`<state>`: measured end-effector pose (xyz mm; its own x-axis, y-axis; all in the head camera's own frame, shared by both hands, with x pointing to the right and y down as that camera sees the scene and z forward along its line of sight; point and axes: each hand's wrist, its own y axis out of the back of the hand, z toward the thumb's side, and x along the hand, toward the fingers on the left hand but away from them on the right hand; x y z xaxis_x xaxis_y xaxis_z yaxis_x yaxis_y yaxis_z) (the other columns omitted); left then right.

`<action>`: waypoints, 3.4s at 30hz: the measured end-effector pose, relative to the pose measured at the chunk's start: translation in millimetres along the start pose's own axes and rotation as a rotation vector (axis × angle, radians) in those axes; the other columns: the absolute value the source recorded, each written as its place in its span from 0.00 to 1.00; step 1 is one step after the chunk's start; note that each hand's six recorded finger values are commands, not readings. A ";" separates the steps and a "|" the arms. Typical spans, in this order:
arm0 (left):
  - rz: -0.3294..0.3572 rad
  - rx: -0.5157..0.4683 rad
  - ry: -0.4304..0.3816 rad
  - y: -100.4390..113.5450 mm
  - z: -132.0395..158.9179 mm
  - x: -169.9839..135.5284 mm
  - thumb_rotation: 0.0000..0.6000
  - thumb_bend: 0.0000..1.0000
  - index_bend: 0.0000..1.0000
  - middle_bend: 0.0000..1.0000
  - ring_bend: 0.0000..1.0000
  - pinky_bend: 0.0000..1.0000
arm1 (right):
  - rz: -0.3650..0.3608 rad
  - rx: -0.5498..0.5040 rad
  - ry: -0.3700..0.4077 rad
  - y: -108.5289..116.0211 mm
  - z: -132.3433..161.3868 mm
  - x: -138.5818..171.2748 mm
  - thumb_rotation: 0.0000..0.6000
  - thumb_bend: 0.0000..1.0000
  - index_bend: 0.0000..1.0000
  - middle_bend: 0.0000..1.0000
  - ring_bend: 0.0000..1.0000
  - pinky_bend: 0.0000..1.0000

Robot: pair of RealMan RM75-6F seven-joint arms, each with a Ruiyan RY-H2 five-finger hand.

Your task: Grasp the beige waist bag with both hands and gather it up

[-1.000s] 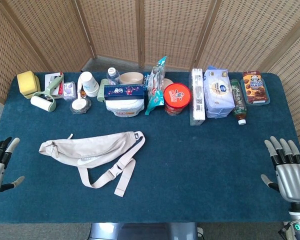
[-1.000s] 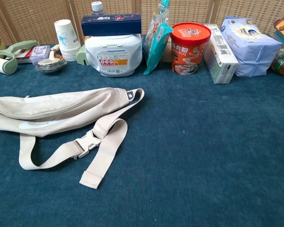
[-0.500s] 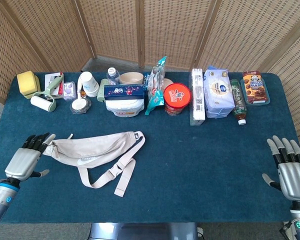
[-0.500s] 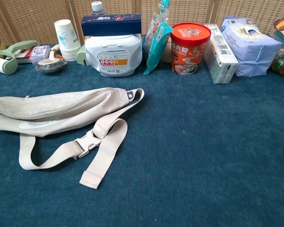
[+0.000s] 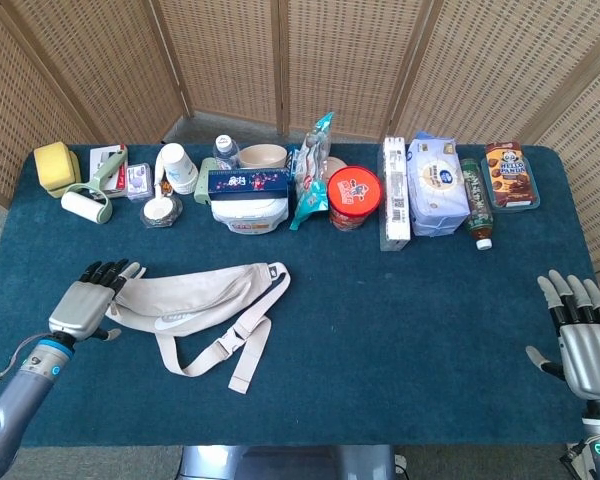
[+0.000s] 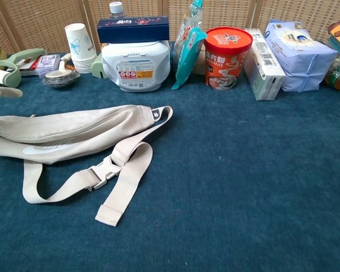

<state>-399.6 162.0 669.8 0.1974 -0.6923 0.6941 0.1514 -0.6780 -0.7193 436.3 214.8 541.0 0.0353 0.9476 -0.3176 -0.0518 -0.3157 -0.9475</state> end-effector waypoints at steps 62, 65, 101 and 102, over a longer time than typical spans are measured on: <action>0.141 -0.024 -0.215 95.8 160.1 29.6 1.00 0.07 0.66 0.63 0.62 0.61 | 0.187 -0.129 0.332 -8.1 115.3 -27.4 1.00 0.00 0.00 0.00 0.00 0.00; 0.117 -0.022 -0.243 100.0 182.5 32.7 1.00 0.07 0.66 0.63 0.61 0.61 | 0.207 -0.146 0.342 -10.7 123.5 -32.3 1.00 0.00 0.00 0.00 0.00 0.00; 0.126 -0.179 -0.418 126.9 343.4 32.6 1.00 0.06 0.65 0.61 0.59 0.60 | 0.323 -0.311 0.475 -33.7 198.2 -30.0 1.00 0.00 0.00 0.01 0.00 0.05; 0.126 -0.185 -0.418 126.8 344.5 32.6 1.00 0.06 0.65 0.61 0.59 0.61 | 0.323 -0.322 0.476 -34.7 198.9 -31.0 1.00 0.00 0.00 0.04 0.00 0.09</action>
<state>-40.3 138.6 591.2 0.5818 -0.6390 0.5031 -0.0667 -0.6540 -0.7536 238.5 206.4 591.3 0.5093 0.7006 -0.4999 0.1647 -0.6494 -0.7424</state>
